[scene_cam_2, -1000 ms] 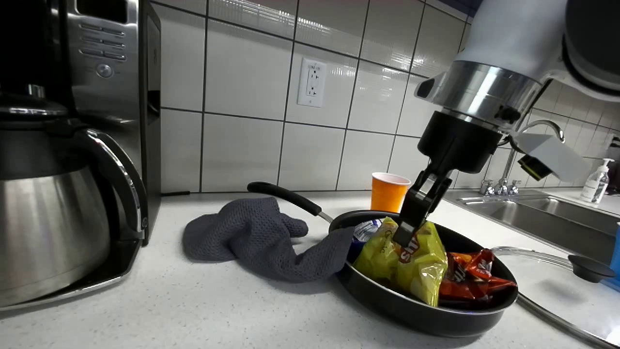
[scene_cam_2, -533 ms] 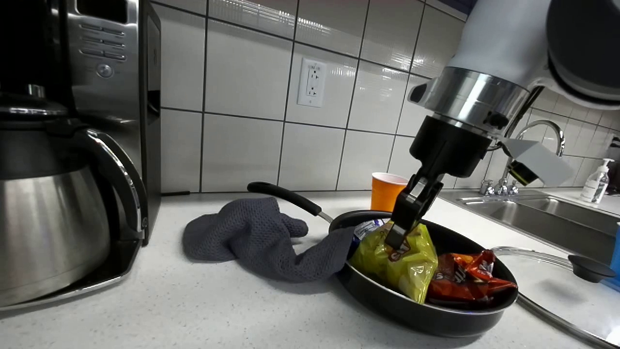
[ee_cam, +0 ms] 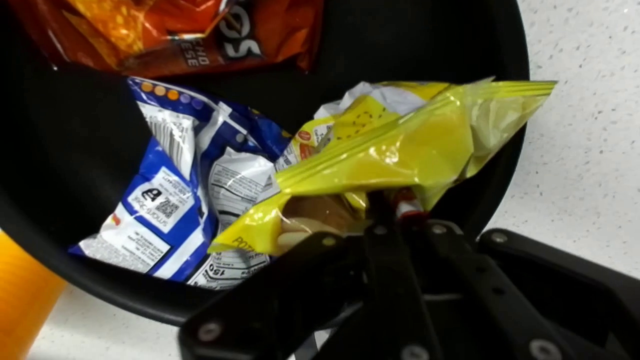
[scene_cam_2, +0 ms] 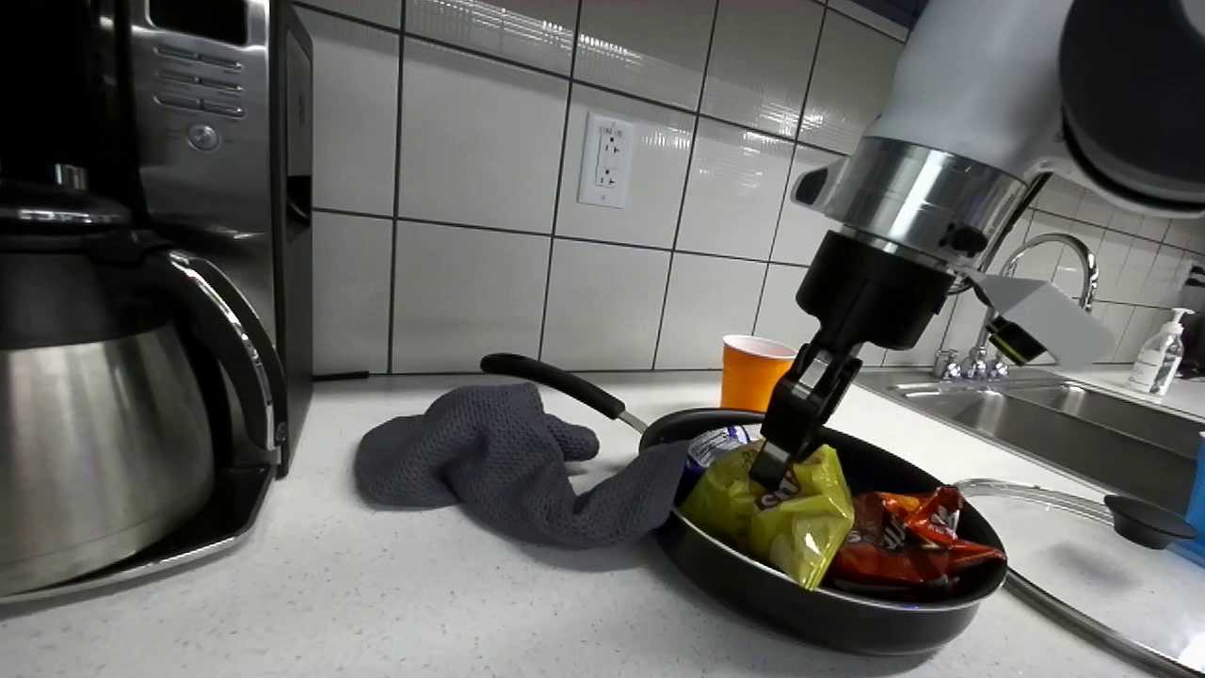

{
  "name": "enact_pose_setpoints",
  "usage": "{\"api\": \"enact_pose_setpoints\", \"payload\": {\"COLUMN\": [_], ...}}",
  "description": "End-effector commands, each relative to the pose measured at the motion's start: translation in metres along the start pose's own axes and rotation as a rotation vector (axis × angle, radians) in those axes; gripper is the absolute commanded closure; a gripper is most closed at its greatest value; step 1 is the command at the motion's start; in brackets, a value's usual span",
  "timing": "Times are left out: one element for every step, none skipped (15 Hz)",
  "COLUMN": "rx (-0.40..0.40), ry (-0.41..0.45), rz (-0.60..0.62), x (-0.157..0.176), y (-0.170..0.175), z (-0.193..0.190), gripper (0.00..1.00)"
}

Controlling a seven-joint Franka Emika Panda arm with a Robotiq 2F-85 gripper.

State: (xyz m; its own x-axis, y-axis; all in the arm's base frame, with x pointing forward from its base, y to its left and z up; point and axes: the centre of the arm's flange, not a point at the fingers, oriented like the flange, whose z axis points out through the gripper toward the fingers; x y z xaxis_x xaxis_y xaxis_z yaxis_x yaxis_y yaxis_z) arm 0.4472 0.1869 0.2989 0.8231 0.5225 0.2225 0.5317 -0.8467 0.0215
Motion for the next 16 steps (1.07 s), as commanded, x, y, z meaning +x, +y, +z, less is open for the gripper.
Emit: {"api": "enact_pose_setpoints", "payload": {"rx": [-0.050,-0.068,-0.087,-0.104,-0.120,-0.135,-0.141,-0.148,-0.154,-0.163,-0.172,-0.175,-0.170,-0.162,-0.162,-0.167], "ry": [0.008,0.016,0.025,0.032,0.036,0.036,0.039,0.036,0.031,0.022,0.011,0.003,-0.016,-0.028,-0.045,-0.066], "rz": [-0.059,-0.078,-0.098,-0.117,-0.133,-0.145,-0.154,-0.161,-0.165,-0.167,-0.163,-0.152,-0.116,-0.091,-0.074,-0.057], "x": [0.005,0.007,0.009,0.011,0.012,0.013,0.014,0.013,0.013,0.011,0.008,0.006,0.003,0.000,-0.003,-0.006], "y": [-0.004,-0.006,-0.007,-0.009,-0.010,-0.010,-0.012,-0.013,-0.015,-0.016,-0.016,-0.016,-0.014,-0.012,-0.011,-0.010], "z": [-0.036,-0.047,-0.057,-0.066,-0.075,-0.081,-0.087,-0.091,-0.094,-0.097,-0.099,-0.102,-0.105,-0.106,-0.108,-0.111], "gripper": [0.60,0.51,0.45,0.36,0.30,0.21,0.15,0.06,0.01,0.00,0.00,0.00,0.00,0.00,0.00,0.00]}}
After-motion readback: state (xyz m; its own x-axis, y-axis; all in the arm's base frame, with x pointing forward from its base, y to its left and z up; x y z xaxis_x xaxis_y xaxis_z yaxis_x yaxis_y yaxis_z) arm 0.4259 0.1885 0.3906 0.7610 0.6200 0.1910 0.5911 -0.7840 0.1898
